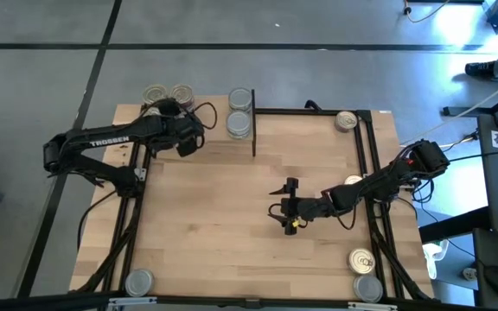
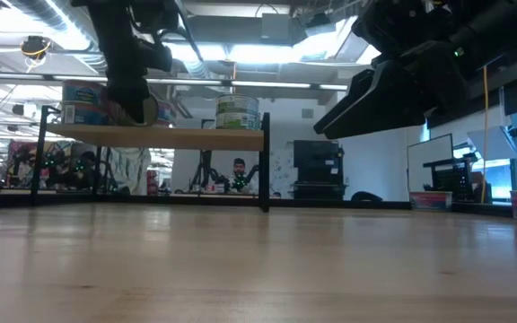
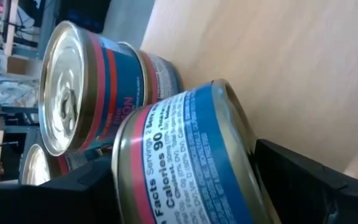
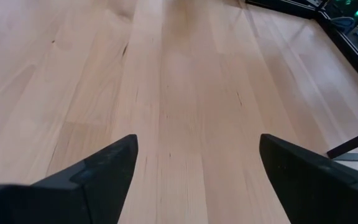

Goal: Stack canned seafood by type on shelf
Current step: Put the blue tuna can on the shelf aligned with the other blue tuna can

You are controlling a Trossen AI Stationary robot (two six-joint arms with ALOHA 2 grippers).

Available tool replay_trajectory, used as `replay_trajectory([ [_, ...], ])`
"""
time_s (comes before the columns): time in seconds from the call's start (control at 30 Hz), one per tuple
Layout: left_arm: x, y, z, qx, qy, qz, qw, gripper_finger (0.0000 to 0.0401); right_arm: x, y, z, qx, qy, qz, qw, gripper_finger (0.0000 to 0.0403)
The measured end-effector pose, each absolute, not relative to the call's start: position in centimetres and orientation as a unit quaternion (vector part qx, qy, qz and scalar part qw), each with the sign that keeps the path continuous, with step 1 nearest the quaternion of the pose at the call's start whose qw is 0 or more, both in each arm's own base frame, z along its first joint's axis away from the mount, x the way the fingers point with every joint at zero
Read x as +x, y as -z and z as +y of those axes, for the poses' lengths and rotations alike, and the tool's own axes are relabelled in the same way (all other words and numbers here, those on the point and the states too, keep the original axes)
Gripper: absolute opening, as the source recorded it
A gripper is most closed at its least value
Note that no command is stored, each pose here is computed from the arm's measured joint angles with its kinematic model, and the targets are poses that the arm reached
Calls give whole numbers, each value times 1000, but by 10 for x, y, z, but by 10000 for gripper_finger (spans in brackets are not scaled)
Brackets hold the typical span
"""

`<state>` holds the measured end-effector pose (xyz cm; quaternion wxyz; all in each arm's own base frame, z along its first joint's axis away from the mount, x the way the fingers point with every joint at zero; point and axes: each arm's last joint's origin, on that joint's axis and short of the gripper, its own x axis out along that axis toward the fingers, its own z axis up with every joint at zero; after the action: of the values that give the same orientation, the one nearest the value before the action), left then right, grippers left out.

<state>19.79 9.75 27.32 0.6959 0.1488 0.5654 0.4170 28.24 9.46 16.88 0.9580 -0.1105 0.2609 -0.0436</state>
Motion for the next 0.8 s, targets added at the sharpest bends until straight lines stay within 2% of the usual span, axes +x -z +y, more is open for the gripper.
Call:
replay_trajectory([
  [0.4,198,-274,97,136,-429,556,699,310,282,-169,95,-111,44,261,958,335],
  [0.8,200,-271,95,104,-366,566,731,304,282,-169,95,-110,44,261,958,335],
])
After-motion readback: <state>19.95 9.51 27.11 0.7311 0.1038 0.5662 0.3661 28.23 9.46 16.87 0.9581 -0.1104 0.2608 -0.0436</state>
